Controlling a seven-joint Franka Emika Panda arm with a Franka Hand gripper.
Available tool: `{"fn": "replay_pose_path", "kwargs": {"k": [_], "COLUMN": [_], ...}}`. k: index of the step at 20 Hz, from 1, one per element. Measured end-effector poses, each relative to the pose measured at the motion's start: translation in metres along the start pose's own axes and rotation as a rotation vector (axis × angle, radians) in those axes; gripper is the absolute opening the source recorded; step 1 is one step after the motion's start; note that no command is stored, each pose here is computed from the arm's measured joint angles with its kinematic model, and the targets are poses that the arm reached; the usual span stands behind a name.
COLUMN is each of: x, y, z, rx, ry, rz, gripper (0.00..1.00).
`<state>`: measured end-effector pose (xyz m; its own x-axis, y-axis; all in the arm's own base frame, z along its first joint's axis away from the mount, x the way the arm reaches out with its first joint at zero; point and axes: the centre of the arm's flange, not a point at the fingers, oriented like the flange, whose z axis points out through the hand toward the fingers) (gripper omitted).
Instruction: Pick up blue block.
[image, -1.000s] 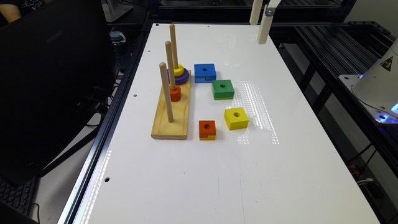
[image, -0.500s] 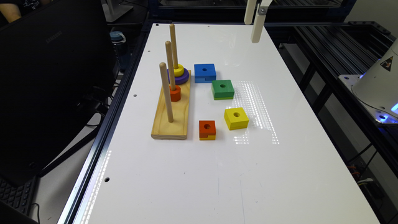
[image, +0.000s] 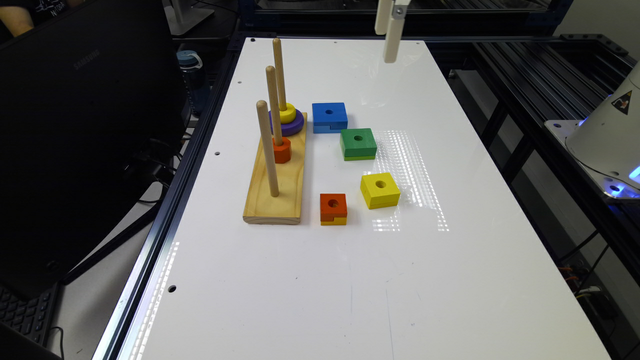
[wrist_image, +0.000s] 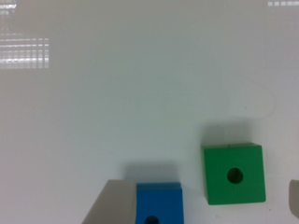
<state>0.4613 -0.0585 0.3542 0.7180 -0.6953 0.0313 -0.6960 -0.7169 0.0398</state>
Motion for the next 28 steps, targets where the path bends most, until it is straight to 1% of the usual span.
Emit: {"fn": "replay_pose_path", "kwargs": {"k": [3,7,9,11,13,15,17,20,21,24,26,28], "x": [0.0024,0.0023,0.0027,0.0051,0.0088,0.0141,0.0189,0.0246,0.0266,0.0283,0.0292,0.0303], "y": [-0.001,-0.001,-0.001,0.001,0.003,0.006,0.007,0.005,0.004,0.003,0.004,0.005], "z": [0.002,0.002,0.001,0.0,-0.001,-0.002,-0.001,0.0,0.001,0.002,0.001,0.001], "rx": [-0.0013,-0.0014,-0.0019,-0.0025,-0.0019,0.0002,0.0011,0.0017,0.0019,0.0015,0.0016,0.0017], "ry": [-0.0027,-0.0022,-0.0017,0.0019,0.0057,0.0075,0.0069,0.0057,0.004,0.0026,0.0038,0.0041], "rz": [-0.0007,-0.0014,-0.001,0.0003,0.001,0.0003,0.0011,0.0015,0.0012,0.0013,0.0022,0.0022], "gripper": [1.0,1.0,1.0,1.0,1.0,1.0,1.0,1.0,1.0,1.0,1.0,1.0]}}
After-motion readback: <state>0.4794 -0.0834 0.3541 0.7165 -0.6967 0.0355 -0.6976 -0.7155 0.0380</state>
